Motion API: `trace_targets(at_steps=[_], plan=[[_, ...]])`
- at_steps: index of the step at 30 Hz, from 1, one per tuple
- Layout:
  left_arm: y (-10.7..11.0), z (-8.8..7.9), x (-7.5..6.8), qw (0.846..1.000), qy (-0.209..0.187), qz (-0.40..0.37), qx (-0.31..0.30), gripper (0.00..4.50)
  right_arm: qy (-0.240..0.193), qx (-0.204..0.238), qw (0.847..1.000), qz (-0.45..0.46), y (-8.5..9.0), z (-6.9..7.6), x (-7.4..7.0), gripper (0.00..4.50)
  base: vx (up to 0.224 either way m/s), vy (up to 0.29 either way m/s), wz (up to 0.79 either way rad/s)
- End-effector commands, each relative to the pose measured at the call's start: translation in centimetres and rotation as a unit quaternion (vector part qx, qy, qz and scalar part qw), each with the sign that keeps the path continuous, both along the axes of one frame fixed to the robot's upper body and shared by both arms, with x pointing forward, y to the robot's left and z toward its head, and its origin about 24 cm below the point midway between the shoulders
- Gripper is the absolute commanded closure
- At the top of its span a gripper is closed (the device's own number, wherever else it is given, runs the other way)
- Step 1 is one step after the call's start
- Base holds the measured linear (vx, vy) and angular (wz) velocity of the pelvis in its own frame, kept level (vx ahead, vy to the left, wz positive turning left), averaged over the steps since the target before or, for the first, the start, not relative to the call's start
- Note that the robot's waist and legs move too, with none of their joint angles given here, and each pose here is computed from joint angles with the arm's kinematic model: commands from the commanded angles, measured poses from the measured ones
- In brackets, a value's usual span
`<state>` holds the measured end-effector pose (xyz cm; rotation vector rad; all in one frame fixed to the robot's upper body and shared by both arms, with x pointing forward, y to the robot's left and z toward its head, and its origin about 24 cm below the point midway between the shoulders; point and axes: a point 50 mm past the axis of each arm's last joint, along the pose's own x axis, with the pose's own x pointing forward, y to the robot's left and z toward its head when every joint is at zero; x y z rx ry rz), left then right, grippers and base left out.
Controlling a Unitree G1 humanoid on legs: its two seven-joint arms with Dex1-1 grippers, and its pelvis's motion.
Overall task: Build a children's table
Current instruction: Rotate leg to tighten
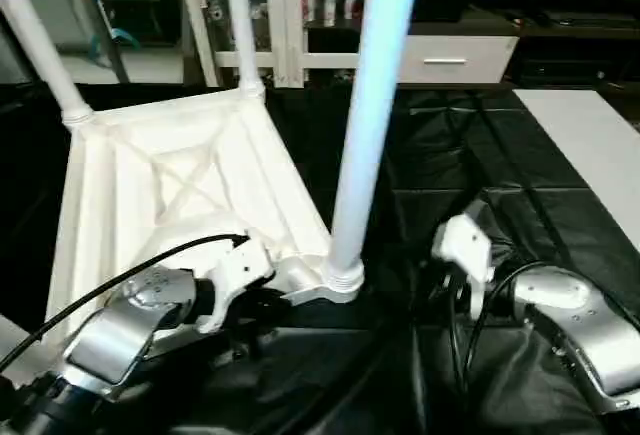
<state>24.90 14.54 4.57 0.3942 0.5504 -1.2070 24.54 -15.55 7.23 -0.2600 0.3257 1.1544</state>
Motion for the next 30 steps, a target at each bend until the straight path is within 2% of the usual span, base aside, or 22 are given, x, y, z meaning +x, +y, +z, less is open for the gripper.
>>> trace_targets(at_steps=[1,3,5,6,11,17,25,26,29,30], plan=[[-2.6,-0.3,-1.0,0.996,0.016,-0.067,-0.051,4.48,-0.016,-0.020,1.000,0.011,0.0,0.0,0.6,0.77,0.000,0.000,0.00],[-2.8,-0.3,-1.0,0.996,0.017,-0.070,-0.053,4.48,-0.020,-0.025,0.999,0.009,0.0,-0.1,0.8,0.77,0.000,0.000,0.00],[-3.2,-0.3,-1.0,0.995,0.015,-0.083,-0.053,4.50,-0.021,-0.016,1.000,-0.006,0.0,0.0,1.6,0.60,0.000,0.000,0.00],[-3.2,-0.3,-1.0,0.995,0.015,-0.083,-0.053,4.50,-0.021,-0.016,1.000,-0.006,0.0,0.0,1.6,0.39,0.000,0.000,0.00],[-3.6,-0.3,-1.0,0.994,0.011,-0.099,-0.047,4.50,-0.011,-0.010,1.000,0.004,0.2,0.0,2.0,0.05,0.000,0.000,0.00],[-3.6,-0.5,-0.7,0.994,0.010,-0.104,-0.041,4.50,0.024,-0.023,0.998,0.046,0.4,-0.9,1.5,0.05,0.000,0.000,0.00],[-3.5,-0.5,-0.6,0.994,0.006,-0.104,-0.037,4.50,0.033,-0.017,0.999,0.040,0.5,-1.2,2.0,0.05,0.000,0.000,0.00],[-3.5,-0.5,-0.5,0.994,0.006,-0.104,-0.036,4.50,0.034,-0.014,0.998,0.041,0.5,-1.2,2.0,0.31,0.000,0.000,0.00],[-3.4,-0.6,-0.6,0.994,0.007,-0.104,-0.034,4.50,0.040,-0.013,0.998,0.046,0.5,-1.3,2.0,0.44,0.000,0.000,0.00],[-3.4,-0.6,-0.6,0.994,0.007,-0.104,-0.034,4.50,0.040,-0.014,0.998,0.047,0.5,-1.3,2.0,0.69,0.000,0.000,0.00]])
